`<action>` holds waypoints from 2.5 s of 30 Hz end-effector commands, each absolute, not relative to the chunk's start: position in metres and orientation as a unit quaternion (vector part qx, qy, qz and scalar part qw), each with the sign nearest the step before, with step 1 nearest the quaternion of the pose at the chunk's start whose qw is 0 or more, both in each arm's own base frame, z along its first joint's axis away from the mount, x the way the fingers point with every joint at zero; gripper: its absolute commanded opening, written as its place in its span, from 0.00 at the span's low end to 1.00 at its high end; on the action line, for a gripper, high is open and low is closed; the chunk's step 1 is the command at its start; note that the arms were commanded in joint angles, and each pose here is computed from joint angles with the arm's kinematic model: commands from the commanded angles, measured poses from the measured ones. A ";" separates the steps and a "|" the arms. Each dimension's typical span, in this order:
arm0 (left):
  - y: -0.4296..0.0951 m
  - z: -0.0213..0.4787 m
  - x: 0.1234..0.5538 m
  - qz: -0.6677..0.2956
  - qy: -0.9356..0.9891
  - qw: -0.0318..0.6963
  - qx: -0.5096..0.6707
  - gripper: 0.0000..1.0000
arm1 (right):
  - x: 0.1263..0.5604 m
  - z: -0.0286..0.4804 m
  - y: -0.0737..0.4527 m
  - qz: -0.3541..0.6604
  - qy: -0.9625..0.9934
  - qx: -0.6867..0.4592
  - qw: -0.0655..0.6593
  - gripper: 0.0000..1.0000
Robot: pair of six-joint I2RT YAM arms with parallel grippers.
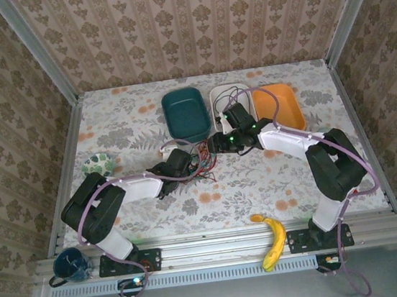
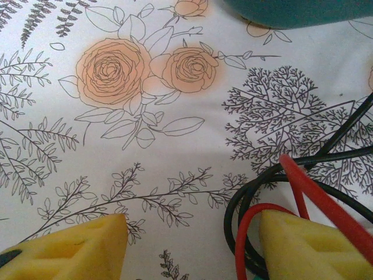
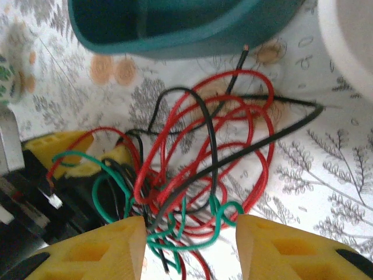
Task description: Untangle the cables
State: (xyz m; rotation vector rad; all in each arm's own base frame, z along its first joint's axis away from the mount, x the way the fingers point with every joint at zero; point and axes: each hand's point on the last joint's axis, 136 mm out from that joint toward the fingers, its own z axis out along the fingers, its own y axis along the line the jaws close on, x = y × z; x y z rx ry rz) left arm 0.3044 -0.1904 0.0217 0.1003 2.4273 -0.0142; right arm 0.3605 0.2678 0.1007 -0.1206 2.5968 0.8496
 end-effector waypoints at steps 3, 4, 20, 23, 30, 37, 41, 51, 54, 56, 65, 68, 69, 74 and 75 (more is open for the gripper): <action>-0.182 -0.003 0.273 0.018 0.951 0.292 0.096 0.62 | 0.380 0.098 0.276 0.330 0.919 0.004 0.216 0.46; -0.183 -0.003 0.272 0.017 0.951 0.292 0.097 0.62 | 0.382 0.095 0.277 0.329 0.920 0.009 0.212 0.46; -0.178 -0.009 0.267 0.029 0.953 0.285 0.099 0.62 | 0.389 0.091 0.267 0.309 0.924 0.045 0.222 0.00; -0.177 -0.011 0.267 0.034 0.954 0.281 0.100 0.62 | 0.384 0.116 0.274 0.335 0.913 0.021 0.232 0.00; -0.178 -0.020 0.263 0.037 0.958 0.263 0.107 0.63 | 0.394 0.197 0.245 0.292 0.896 0.008 0.334 0.00; -0.177 -0.028 0.261 0.041 0.961 0.251 0.111 0.64 | 0.411 0.295 0.177 0.219 0.840 0.065 0.492 0.00; -0.176 -0.034 0.259 0.046 0.963 0.242 0.112 0.64 | 0.400 0.360 0.135 0.200 0.782 0.102 0.581 0.00; -0.172 -0.038 0.257 0.052 0.964 0.238 0.108 0.64 | 0.377 0.455 0.065 0.230 0.677 0.145 0.684 0.00; -0.173 -0.038 0.257 0.051 0.964 0.238 0.110 0.64 | 0.386 0.456 0.063 0.235 0.681 0.141 0.679 0.00; -0.174 -0.038 0.258 0.052 0.964 0.238 0.110 0.64 | 0.398 0.448 0.063 0.231 0.691 0.138 0.671 0.00; -0.175 -0.032 0.259 0.052 0.963 0.243 0.108 0.64 | 0.475 0.395 0.076 0.203 0.732 0.130 0.638 0.00; -0.174 -0.030 0.260 0.053 0.962 0.245 0.107 0.64 | 0.496 0.363 0.087 0.200 0.755 0.129 0.611 0.00; -0.174 -0.029 0.260 0.054 0.962 0.245 0.107 0.64 | 0.500 0.350 0.090 0.197 0.764 0.129 0.601 0.00; -0.173 -0.028 0.260 0.055 0.962 0.246 0.106 0.64 | 0.512 0.259 0.114 0.189 0.835 0.134 0.499 0.00; -0.174 -0.028 0.260 0.055 0.962 0.246 0.107 0.64 | 0.511 0.242 0.119 0.187 0.849 0.132 0.476 0.00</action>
